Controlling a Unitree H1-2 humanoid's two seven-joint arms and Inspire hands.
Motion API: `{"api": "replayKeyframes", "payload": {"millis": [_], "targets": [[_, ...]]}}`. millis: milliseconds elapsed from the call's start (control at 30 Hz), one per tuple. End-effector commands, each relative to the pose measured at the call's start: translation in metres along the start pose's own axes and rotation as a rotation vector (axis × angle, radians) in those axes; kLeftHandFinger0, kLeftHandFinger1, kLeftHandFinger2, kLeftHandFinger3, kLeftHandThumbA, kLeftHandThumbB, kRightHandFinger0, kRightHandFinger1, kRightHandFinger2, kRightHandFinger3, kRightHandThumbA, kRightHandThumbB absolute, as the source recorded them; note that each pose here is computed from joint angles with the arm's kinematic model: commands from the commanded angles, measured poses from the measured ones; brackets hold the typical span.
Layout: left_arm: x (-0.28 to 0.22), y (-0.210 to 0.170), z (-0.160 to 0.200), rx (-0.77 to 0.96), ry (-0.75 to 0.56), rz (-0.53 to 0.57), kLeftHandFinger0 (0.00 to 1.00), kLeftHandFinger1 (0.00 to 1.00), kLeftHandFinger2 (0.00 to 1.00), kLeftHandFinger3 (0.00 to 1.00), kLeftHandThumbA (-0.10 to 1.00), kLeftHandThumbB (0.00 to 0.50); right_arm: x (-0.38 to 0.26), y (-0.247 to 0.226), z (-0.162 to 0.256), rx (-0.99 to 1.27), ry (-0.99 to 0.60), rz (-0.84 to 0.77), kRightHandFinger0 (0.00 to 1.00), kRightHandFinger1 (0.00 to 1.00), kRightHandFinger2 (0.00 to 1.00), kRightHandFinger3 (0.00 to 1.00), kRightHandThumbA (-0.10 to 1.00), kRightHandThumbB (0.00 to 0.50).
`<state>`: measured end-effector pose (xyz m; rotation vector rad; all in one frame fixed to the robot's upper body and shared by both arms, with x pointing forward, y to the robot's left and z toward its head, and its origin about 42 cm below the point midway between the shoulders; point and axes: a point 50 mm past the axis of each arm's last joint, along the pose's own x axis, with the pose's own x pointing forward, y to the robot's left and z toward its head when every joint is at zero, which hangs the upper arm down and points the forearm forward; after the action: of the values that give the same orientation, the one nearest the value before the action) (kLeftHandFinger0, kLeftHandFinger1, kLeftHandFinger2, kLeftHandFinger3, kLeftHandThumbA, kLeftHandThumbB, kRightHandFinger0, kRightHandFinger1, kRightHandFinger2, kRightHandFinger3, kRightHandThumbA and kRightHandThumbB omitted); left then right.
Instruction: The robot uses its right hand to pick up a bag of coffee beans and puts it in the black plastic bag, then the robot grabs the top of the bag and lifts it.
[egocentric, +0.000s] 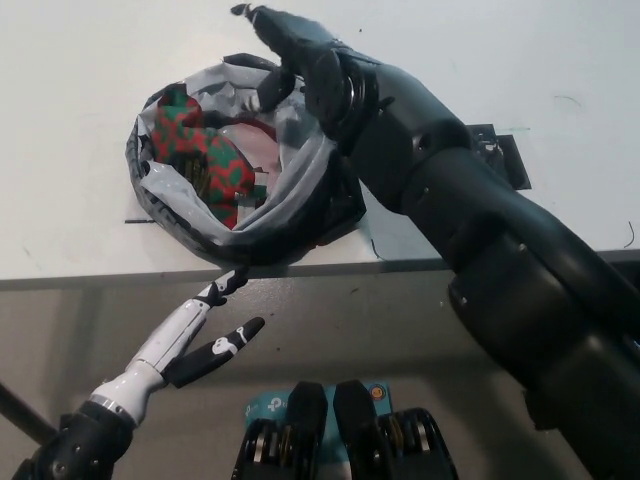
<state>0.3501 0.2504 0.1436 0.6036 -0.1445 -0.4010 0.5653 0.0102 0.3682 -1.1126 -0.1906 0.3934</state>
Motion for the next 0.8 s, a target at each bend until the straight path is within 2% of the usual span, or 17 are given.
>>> {"api": "replayKeyframes", "payload": {"millis": [0, 167, 367, 533, 600, 767], "targets": [[0.001, 0.011, 0.007, 0.033, -0.057, 0.003, 1.0, 1.0, 1.0, 1.0, 0.87, 0.149, 0.0, -0.037, 0.006, -0.133, 0.02, -0.221, 1.0, 1.0, 1.0, 1.0, 0.88, 0.409], [0.001, 0.011, 0.007, 0.036, -0.068, 0.006, 1.0, 1.0, 1.0, 1.0, 0.84, 0.114, 0.0, -0.03, -0.002, -0.093, 0.057, -0.162, 1.0, 1.0, 1.0, 1.0, 0.9, 0.432], [0.001, 0.01, 0.005, 0.035, -0.069, -0.002, 1.0, 1.0, 1.0, 1.0, 0.84, 0.117, 0.0, -0.011, -0.003, -0.003, 0.077, -0.09, 1.0, 1.0, 1.0, 1.0, 0.95, 0.46], [0.001, 0.01, 0.007, 0.034, -0.065, -0.002, 1.0, 1.0, 1.0, 1.0, 0.84, 0.116, 0.0, 0.002, 0.0, 0.074, 0.091, -0.035, 1.0, 1.0, 1.0, 1.0, 0.99, 0.46], [0.001, 0.011, 0.008, 0.042, -0.065, -0.002, 1.0, 1.0, 1.0, 1.0, 0.84, 0.117, 0.0, 0.006, 0.0, 0.108, 0.096, -0.018, 1.0, 1.0, 1.0, 1.0, 1.0, 0.479], [0.002, 0.011, 0.007, 0.036, -0.076, -0.003, 1.0, 1.0, 1.0, 1.0, 0.84, 0.128, -0.001, 0.012, 0.0, 0.19, 0.112, 0.02, 1.0, 1.0, 1.0, 1.0, 1.0, 0.47]]}}
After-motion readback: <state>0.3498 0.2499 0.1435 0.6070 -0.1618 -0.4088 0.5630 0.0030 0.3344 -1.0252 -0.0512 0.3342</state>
